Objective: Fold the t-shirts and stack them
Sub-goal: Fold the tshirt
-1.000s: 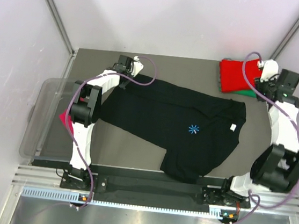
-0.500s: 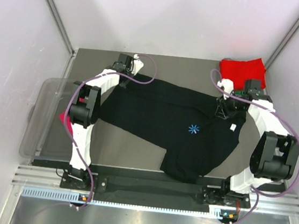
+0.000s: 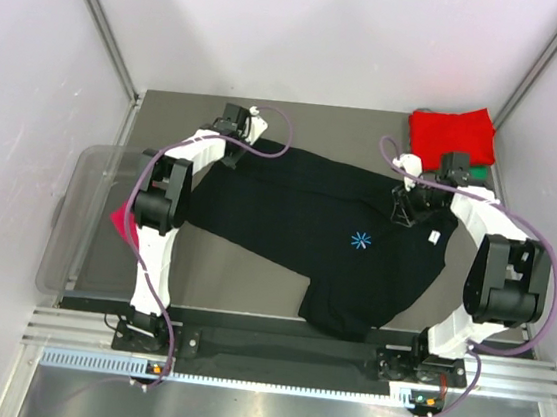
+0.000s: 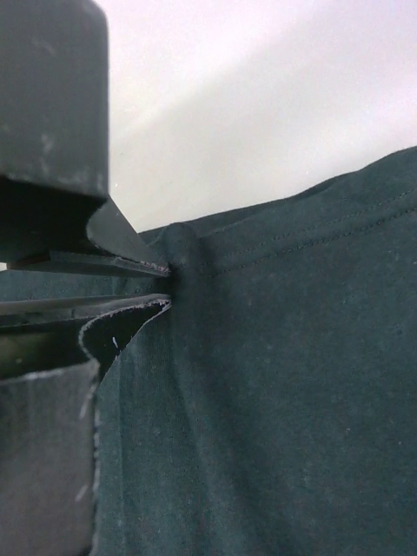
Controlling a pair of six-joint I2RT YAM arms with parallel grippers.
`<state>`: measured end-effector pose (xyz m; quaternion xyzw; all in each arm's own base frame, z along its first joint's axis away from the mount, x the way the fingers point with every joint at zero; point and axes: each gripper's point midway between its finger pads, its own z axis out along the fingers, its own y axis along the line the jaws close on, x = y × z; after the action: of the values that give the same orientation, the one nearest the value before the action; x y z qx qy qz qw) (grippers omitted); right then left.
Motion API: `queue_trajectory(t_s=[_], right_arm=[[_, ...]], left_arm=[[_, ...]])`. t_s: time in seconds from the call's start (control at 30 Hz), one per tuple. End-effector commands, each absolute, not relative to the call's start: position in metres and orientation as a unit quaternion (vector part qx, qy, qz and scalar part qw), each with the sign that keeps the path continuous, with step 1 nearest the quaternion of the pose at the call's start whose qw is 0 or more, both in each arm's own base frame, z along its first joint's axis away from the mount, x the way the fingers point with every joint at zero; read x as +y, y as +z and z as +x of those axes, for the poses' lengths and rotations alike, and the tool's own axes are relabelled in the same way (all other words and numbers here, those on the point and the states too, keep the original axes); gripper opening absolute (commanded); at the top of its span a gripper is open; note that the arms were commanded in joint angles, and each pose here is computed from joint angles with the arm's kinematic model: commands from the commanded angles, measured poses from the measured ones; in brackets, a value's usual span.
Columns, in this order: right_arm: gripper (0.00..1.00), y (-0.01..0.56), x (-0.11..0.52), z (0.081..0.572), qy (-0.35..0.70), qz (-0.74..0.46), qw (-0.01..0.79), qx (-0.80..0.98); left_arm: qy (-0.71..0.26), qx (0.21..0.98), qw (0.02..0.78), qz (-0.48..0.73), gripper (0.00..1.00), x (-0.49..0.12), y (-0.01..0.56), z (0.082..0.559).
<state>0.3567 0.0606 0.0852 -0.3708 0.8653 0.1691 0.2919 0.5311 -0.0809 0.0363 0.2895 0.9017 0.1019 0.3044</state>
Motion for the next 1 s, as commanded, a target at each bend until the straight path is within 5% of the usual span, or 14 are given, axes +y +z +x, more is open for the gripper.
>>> queue_trajectory(t_s=[0.0,0.5,0.97], right_arm=[[0.39,0.088,0.065,0.365,0.163,-0.377,0.31,0.858],[0.47,0.063,0.066,0.386,0.123,-0.365,0.301,0.872],[0.44,0.041,0.059,0.4,0.082,-0.353,0.293,0.885]], left_arm=[[0.105,0.901,0.315,0.278,0.19,-0.082,0.046,0.537],[0.116,0.904,0.301,0.28,0.19,-0.075,0.033,0.525],[0.112,0.905,0.3,0.279,0.18,-0.076,0.033,0.524]])
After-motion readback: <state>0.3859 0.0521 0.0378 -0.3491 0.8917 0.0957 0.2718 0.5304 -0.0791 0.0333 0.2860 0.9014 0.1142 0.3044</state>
